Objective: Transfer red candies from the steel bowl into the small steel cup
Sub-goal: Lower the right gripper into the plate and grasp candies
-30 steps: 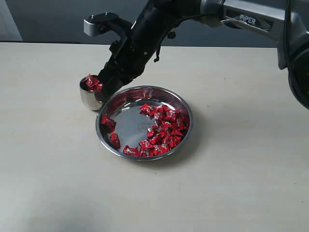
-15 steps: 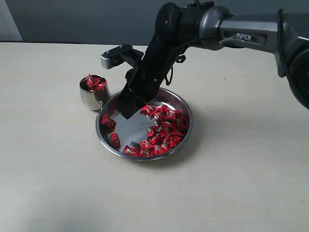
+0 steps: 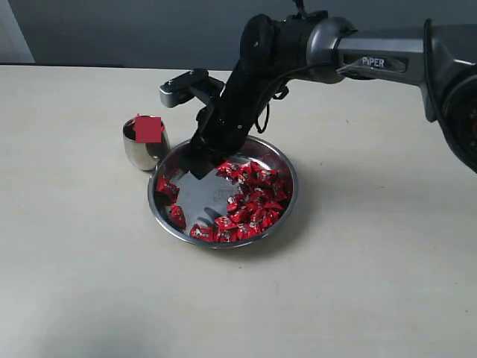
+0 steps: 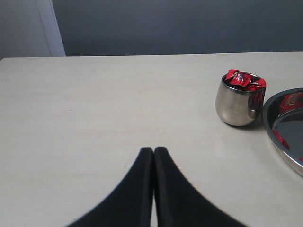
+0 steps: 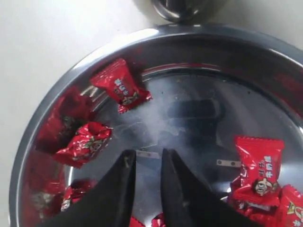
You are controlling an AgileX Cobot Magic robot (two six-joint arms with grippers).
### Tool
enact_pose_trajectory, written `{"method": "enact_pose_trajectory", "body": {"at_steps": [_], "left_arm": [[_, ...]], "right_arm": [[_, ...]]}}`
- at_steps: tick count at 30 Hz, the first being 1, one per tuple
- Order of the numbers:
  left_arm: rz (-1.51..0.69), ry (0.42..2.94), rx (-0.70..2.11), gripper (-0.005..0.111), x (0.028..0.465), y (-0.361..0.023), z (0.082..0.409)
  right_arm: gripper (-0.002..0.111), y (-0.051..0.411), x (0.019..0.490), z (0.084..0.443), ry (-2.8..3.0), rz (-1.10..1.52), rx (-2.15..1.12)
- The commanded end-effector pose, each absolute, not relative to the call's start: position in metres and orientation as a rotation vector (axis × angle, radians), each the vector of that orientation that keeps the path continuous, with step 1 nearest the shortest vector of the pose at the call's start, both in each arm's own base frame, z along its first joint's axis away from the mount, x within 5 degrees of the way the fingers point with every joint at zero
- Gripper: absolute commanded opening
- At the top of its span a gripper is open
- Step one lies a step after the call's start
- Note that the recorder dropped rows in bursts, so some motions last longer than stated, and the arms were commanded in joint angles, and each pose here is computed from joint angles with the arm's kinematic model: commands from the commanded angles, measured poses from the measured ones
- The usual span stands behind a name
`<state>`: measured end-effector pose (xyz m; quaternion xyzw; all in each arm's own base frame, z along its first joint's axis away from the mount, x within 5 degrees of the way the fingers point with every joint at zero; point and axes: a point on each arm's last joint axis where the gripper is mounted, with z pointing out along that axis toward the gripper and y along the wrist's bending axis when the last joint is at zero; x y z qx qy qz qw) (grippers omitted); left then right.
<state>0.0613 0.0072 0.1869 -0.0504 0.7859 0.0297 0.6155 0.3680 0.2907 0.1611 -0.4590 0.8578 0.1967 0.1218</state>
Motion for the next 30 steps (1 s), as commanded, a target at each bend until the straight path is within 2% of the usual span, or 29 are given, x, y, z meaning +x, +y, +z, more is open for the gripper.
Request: {"method": "enact_pose_trajectory", "body": {"at_steps": [1,5,11,15,21,30], "left_arm": [[0.065,1.8,-0.112,0.0,0.061,0.007,0.187],[0.065,1.8,-0.112,0.0,0.061,0.007,0.187],[0.065,1.8,-0.112,0.0,0.061,0.007,0.187],[0.065,1.8,-0.112,0.0,0.061,0.007,0.187],[0.065,1.8,-0.112,0.0,0.061,0.007,0.187],[0.065,1.8,-0.112,0.0,0.061,0.007,0.187]], "right_arm": [[0.021,0.285,0.372,0.15,2.534,0.547,-1.346],[0.025,0.278,0.373,0.146,2.584,0.539,-1.342],[0.048,0.268,0.384,0.142,2.571,0.337,-1.328],[0.049,0.266,0.395,0.144,2.51,0.227,-1.239],[0.049,0.267,0.4,0.143,2.473,0.212,-1.217],[0.049,0.267,0.4,0.115,2.528,0.21,-1.236]]}}
